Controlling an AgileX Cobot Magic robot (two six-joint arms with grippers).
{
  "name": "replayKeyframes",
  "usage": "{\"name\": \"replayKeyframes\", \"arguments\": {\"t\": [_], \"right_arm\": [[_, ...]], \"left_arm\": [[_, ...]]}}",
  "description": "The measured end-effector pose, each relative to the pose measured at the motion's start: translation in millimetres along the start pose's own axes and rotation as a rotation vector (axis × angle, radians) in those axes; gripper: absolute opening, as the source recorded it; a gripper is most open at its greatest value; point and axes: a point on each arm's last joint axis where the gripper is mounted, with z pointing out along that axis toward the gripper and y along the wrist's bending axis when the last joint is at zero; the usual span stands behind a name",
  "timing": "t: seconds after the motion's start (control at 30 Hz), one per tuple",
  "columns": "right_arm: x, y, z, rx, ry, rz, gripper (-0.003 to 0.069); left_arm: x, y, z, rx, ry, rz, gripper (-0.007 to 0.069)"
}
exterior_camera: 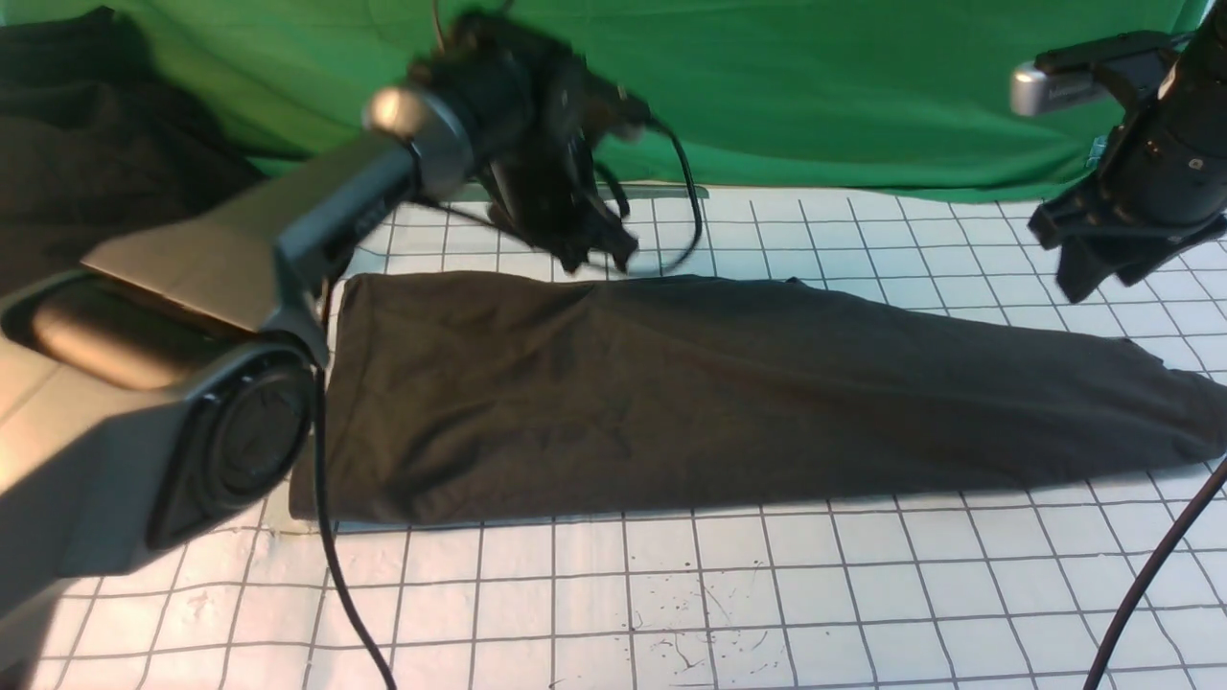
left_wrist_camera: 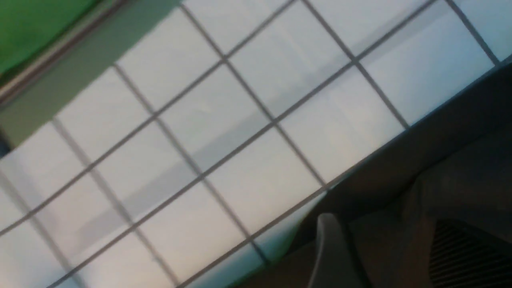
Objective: Fold a long-sleeved shirt over a white checkered tablecloth.
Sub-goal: 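Pull the folded dark garment lengthwise by its ends to straighten it flat on the table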
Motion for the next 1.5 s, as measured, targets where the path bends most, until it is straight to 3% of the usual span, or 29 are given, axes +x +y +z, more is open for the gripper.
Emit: {"name": "replayKeyframes", "arguments": {"t": [0.1,0.17,0.3,0.4,0.57,0.83,0.97,1.07,1.37,1.5], "right_arm": [[1,-12,4,0.021,0.003,0.032,0.0372],[4,-32,16,0.03,0.028,0.092,0.0403],[9,-63,48,-0.018,0.068,0.208,0.0427],[9,-74,71,-0.041,0.071,0.256,0.0428],[7,-82,108,-0.056,0.062,0.289,0.043],[8,-82,141,-0.073,0.067,0.279,0.0405],[7,-84,143,-0.071,0.054,0.263,0.0107],[4,-86,140,-0.063,0.019,0.261,0.0028],[-5,-92,123,-0.037,-0.073,0.276,0.0021],[-4,-99,123,-0.019,-0.085,0.292,0.0071]], "left_arm": [[-9,11,-39,-0.019,-0.03,-0.027,0.0351],[-11,18,-76,-0.016,-0.046,-0.049,0.0285],[-5,18,-111,0.059,-0.05,-0.054,0.0059],[8,13,-114,0.105,0.001,-0.057,0.0009],[61,-5,-93,0.172,0.197,-0.073,-0.0006],[141,-33,-58,0.224,0.31,-0.135,-0.0006],[171,-42,-41,0.227,0.34,-0.135,-0.0006],[182,-44,-35,0.225,0.339,-0.141,-0.0006],[188,-46,-33,0.224,0.347,-0.148,-0.0006],[188,-46,-33,0.223,0.347,-0.155,-0.0005]]}}
